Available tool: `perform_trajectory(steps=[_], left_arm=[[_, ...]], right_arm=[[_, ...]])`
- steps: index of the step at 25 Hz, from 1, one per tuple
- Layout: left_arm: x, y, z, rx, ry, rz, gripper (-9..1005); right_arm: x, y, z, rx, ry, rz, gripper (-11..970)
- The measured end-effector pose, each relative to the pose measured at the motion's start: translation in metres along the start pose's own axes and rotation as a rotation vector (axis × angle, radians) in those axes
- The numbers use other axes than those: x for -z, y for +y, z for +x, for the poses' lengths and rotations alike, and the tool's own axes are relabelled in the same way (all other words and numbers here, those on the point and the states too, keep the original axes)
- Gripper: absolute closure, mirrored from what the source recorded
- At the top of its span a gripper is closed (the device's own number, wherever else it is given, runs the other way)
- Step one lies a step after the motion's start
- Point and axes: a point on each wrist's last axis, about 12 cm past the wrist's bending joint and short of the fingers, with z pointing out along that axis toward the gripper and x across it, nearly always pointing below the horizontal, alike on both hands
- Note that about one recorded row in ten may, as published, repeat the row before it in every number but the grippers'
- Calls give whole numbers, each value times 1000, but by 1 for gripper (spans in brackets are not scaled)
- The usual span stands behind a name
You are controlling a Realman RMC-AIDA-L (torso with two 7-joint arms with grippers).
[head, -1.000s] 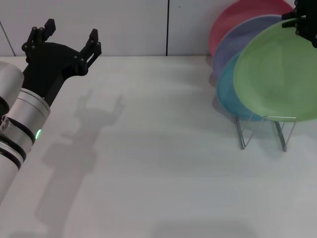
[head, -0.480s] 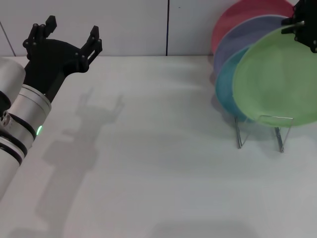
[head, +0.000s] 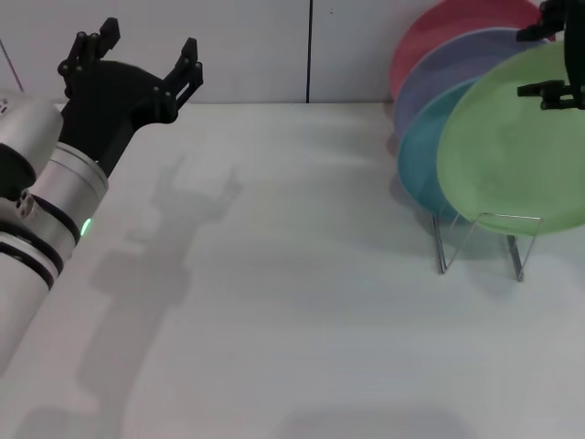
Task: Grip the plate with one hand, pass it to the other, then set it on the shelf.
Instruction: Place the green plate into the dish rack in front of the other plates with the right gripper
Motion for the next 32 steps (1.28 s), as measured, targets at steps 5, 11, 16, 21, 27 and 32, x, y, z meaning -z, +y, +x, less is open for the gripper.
perform_trajectory(steps=[5,11,16,21,27,32], left_arm=[[-3,-1,-1,-5,-3,8,134],[-3,-1,-1,-10,-4,11,134],[-6,-2,-2,-15,-5,17,134],[-7,-2,-2,-19,-4,22,134],[-8,-3,-2,-21,-4,24,134],[-8,-2,-1,-22,2,23,134]], right_arm=[[12,-5,-9,-66,-76,26,468],[14,-19,-2,-179,-42,117,222],[11,-25,6,-236,5,161,203],[5,-21,6,-256,12,124,191],[4,-18,3,-280,28,87,191],[9,-16,-5,-317,12,31,191]])
